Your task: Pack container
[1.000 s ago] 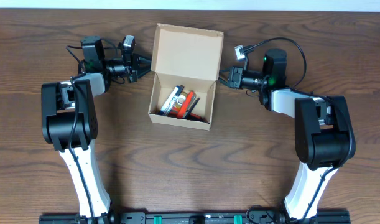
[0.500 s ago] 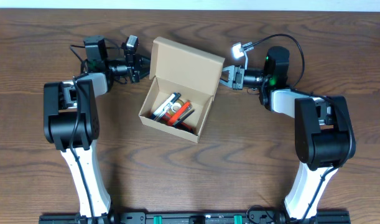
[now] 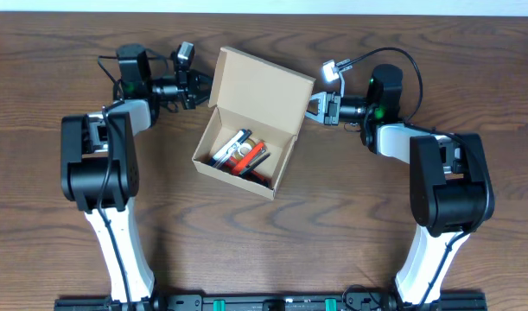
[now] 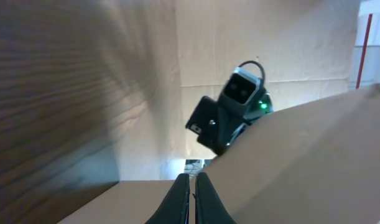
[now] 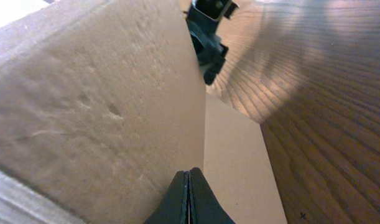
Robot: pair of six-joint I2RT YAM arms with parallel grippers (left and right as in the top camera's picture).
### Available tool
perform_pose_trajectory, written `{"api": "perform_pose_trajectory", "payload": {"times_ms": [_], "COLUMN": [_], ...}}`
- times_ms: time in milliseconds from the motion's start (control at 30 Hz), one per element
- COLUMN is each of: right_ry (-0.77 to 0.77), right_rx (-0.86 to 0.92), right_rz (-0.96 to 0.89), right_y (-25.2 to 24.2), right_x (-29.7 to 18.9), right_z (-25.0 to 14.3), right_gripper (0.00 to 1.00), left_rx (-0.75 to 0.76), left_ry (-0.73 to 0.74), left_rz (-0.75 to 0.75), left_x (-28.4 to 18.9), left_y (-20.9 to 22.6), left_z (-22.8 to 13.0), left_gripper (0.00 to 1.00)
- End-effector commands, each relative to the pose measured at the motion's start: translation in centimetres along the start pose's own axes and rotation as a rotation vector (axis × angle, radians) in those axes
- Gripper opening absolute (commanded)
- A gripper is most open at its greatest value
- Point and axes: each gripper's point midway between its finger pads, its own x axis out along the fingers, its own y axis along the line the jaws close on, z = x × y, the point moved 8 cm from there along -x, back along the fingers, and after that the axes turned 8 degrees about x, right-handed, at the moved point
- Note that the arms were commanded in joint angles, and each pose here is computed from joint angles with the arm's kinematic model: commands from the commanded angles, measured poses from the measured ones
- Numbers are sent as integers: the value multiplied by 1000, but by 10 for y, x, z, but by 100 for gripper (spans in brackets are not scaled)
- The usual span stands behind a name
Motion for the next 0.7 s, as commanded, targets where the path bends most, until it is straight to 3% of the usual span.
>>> {"api": "perform_pose_trajectory", "payload": {"times_ms": [0, 333, 667], "right_ry": [12, -5, 23], "right_rx": [-21, -92, -80], "right_rz": [23, 34, 45], "right_y": [10, 47, 64], "right_x": [-2, -4, 6], "right_z": [7, 18, 14], "right_gripper": [2, 2, 2], "left_rx": [85, 118, 101], "left_ry": [12, 7, -10], "left_rz": [-15, -15, -5], "left_x": [-1, -4, -14], "left_y": [-37, -55, -55], "left_z": [6, 3, -46], "left_gripper": [5, 6, 6]}}
